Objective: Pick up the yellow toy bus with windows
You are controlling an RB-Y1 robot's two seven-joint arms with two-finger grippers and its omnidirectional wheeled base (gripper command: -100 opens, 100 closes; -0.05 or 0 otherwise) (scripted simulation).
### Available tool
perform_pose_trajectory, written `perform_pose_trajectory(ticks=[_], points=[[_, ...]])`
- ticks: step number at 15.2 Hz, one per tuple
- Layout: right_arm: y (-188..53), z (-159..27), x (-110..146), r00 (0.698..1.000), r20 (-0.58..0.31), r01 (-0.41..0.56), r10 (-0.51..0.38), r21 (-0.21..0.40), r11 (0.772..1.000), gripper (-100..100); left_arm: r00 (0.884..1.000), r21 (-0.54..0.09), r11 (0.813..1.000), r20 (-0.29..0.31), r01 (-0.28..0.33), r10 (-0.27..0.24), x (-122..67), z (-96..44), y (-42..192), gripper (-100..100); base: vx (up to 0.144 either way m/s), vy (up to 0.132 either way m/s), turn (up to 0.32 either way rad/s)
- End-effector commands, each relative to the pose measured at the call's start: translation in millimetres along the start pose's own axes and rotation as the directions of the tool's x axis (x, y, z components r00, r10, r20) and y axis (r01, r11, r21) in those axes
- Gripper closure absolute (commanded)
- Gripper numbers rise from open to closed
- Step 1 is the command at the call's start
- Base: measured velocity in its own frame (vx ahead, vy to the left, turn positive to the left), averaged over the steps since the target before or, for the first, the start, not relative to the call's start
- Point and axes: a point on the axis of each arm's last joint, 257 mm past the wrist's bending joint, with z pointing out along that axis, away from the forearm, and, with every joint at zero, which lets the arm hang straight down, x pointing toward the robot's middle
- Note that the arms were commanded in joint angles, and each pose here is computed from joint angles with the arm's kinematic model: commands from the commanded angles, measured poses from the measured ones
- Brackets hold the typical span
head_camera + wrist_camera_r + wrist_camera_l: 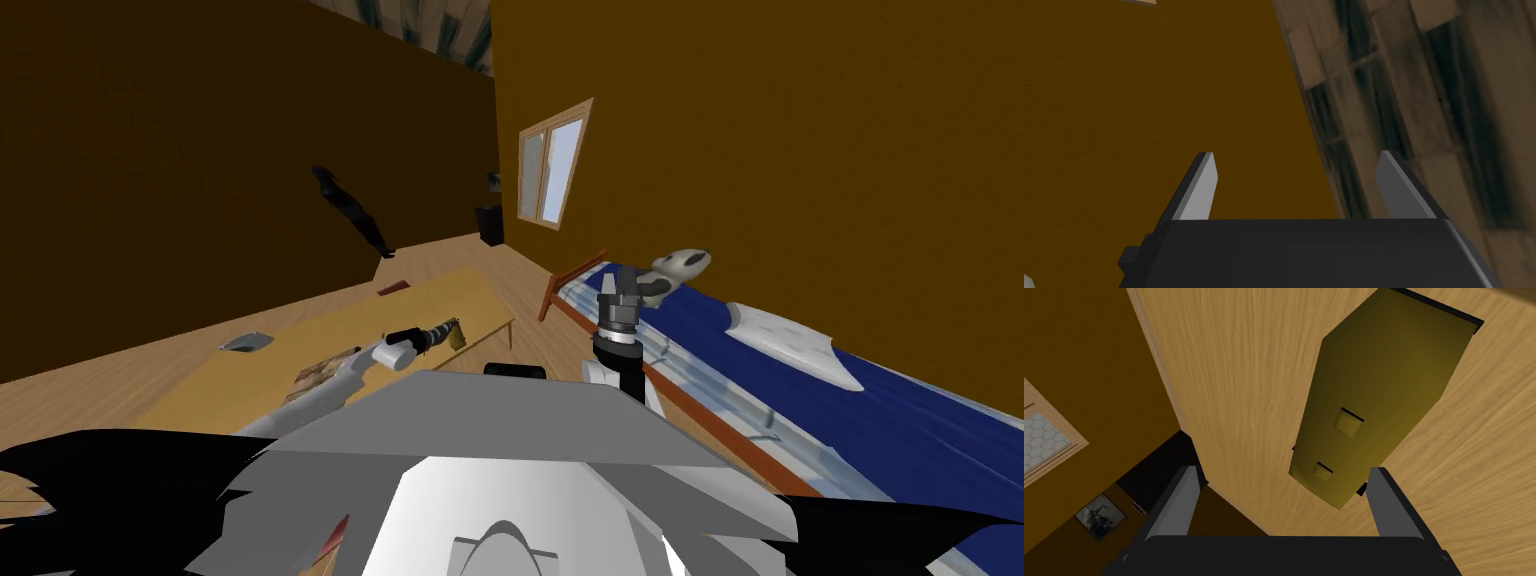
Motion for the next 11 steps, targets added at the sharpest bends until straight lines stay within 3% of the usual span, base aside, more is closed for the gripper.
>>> perform_pose_trajectory(ticks=[1,2,5,8,9,10,11], points=[[0.0,0.0,0.0,1.000,0.000,0.000,0.000,0.000,1.000,0,1.000,-0.055,0.998,-0.023,-0.007,0.006,0.4,-0.8,17.0,-100,0.006,0.000,-0.192],[0.0,0.0,0.0,1.000,0.000,0.000,0.000,0.000,1.000,0,0.999,-0.107,0.994,-0.043,-0.016,0.011,-2.1,-3.6,34.0,-100,0.008,-0.002,-0.253],[0.0,0.0,0.0,1.000,0.000,0.000,0.000,0.000,1.000,0,0.997,-0.175,0.984,-0.071,-0.025,0.013,-2.7,-8.2,54.7,-100,0.011,0.000,-0.219],[0.0,0.0,0.0,1.000,0.000,0.000,0.000,0.000,1.000,0,0.994,-0.275,0.961,-0.113,-0.041,0.010,-6.5,-19.0,86.9,-100,0.017,-0.009,-0.203],[0.0,0.0,0.0,1.000,0.000,0.000,0.000,0.000,1.000,0,0.993,-0.282,0.959,-0.116,-0.042,0.009,-5.7,-19.6,88.6,-100,0.022,-0.008,-0.186],[0.0,0.0,0.0,1.000,0.000,0.000,0.000,0.000,1.000,0,0.991,-0.329,0.943,-0.137,-0.049,0.003,-7.0,-26.2,103.8,-100,0.027,-0.012,-0.198],[0.0,0.0,0.0,1.000,0.000,0.000,0.000,0.000,1.000,0,0.991,-0.330,0.943,-0.137,-0.049,0.003,-6.9,-26.2,103.8,-100,0.027,-0.012,-0.162]])
